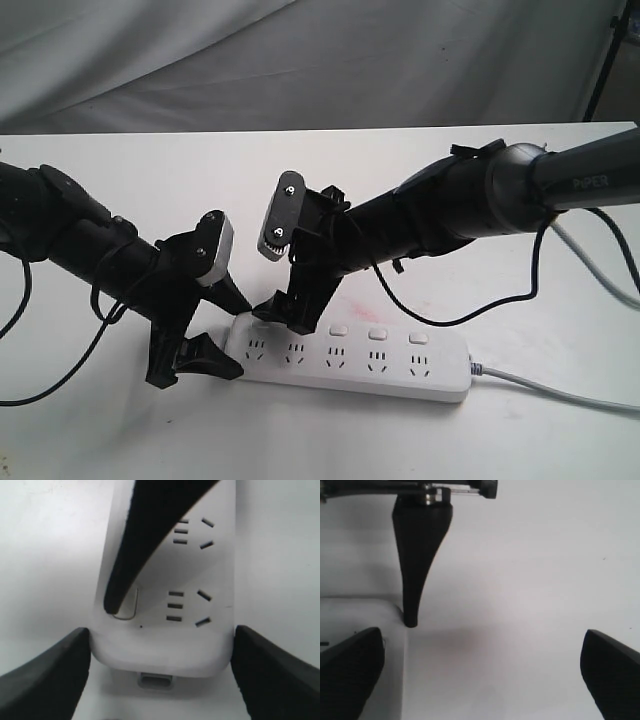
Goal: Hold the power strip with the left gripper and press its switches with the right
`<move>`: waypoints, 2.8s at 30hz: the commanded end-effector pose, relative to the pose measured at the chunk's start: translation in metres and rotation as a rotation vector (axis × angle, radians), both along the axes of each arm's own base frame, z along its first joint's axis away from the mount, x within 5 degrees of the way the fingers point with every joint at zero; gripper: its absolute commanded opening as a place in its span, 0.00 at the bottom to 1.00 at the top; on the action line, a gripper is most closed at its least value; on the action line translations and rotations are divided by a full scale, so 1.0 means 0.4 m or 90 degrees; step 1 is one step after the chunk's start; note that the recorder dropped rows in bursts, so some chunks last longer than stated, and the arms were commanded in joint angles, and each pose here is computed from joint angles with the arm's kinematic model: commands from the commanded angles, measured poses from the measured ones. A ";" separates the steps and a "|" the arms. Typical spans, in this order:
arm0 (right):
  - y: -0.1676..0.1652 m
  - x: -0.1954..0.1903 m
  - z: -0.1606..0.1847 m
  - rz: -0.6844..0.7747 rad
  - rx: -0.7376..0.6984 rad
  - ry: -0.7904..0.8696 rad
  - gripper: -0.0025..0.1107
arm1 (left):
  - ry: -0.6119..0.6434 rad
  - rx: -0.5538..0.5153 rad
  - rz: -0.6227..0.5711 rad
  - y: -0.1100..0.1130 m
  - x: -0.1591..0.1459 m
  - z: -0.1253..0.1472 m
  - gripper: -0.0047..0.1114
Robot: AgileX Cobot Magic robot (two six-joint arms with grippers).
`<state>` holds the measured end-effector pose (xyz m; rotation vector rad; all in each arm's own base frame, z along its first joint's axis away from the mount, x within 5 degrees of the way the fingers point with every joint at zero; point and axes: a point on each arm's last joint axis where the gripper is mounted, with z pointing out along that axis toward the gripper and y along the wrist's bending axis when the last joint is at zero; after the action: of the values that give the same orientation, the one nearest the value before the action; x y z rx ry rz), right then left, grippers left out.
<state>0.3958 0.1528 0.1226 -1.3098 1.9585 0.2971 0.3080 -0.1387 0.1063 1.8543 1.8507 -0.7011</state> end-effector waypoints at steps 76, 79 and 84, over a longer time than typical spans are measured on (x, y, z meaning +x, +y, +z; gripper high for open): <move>0.024 -0.033 0.088 0.058 -0.030 -0.013 0.89 | -0.008 -0.003 0.006 -0.005 0.005 0.005 0.04; 0.024 -0.033 0.088 0.059 -0.031 -0.014 0.89 | -0.008 -0.003 0.006 -0.005 0.005 0.005 0.04; 0.007 -0.027 0.086 0.047 -0.039 -0.011 0.89 | -0.008 -0.003 0.006 -0.005 0.005 0.005 0.04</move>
<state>0.3846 0.1612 0.1542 -1.4277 1.9131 0.2726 0.3082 -0.1387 0.1062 1.8538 1.8514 -0.6983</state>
